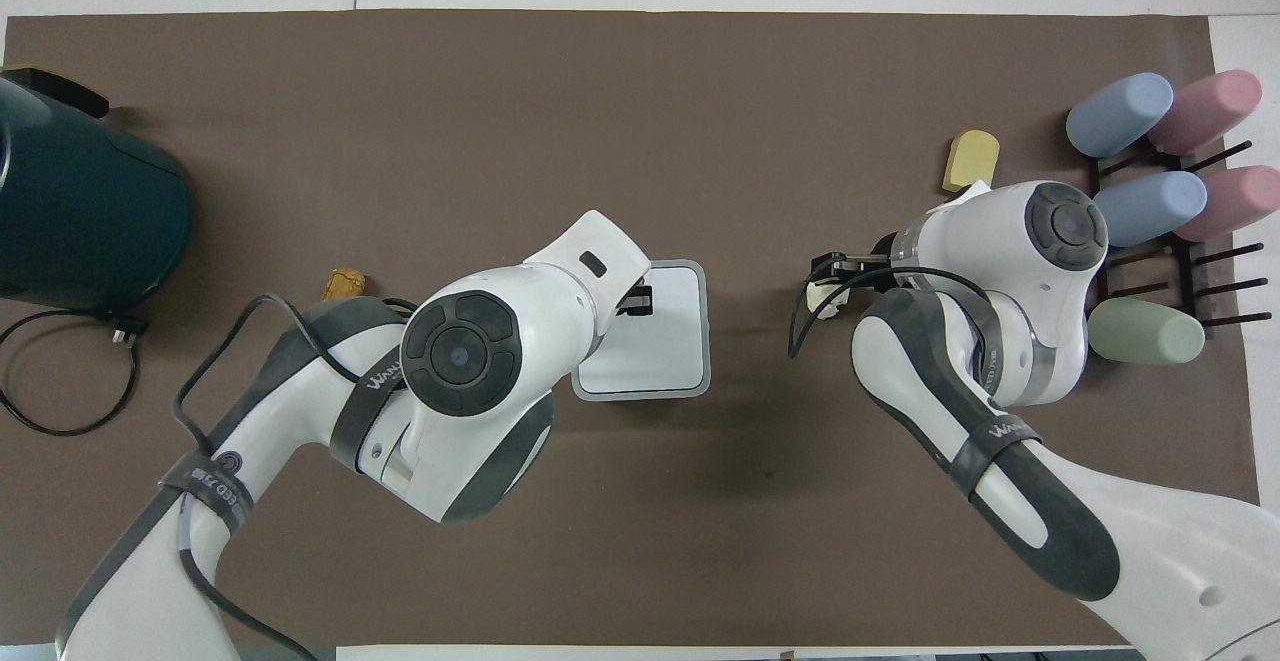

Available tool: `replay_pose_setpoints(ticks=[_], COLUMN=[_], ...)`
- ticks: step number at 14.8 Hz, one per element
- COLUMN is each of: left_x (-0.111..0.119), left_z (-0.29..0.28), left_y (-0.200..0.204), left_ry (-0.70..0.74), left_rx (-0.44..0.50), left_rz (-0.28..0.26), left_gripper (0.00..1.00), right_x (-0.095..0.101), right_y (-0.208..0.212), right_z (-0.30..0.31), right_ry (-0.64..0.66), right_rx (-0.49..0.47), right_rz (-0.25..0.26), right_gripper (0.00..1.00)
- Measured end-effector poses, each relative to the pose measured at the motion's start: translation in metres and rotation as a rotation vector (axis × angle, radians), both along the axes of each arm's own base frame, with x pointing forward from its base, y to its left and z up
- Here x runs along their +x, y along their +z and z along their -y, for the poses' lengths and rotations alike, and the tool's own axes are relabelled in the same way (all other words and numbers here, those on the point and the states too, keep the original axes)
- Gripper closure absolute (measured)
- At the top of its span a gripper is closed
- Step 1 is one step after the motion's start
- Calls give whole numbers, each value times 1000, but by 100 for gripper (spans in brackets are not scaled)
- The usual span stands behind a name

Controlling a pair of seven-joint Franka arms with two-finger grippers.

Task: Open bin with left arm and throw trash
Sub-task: 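Lift the lid with the left gripper while the right gripper grasps the scrap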

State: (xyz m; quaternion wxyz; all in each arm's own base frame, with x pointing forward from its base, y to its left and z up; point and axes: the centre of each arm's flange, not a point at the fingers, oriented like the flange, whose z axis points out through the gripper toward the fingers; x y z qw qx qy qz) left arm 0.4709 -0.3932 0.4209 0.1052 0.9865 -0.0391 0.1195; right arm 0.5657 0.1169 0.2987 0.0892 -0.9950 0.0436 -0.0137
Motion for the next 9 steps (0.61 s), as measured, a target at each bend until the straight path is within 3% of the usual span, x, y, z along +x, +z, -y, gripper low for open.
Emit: replay_pose_setpoints(ticks=[2, 3, 9], left_x=[6, 8, 1], left_z=[7, 9, 20], left_y=[-9, -8, -10], left_ry=[1, 1, -20], left_rx=[-17, -23, -21], left_rz=[17, 25, 23], left_gripper=[99, 99, 99], right_x=[0, 0, -1], right_y=[-1, -1, 0], right_z=[-2, -2, -4], right_ry=[-17, -21, -20], right_rx=[0, 1, 2], right_rz=[-5, -5, -19], right_gripper=[21, 28, 95])
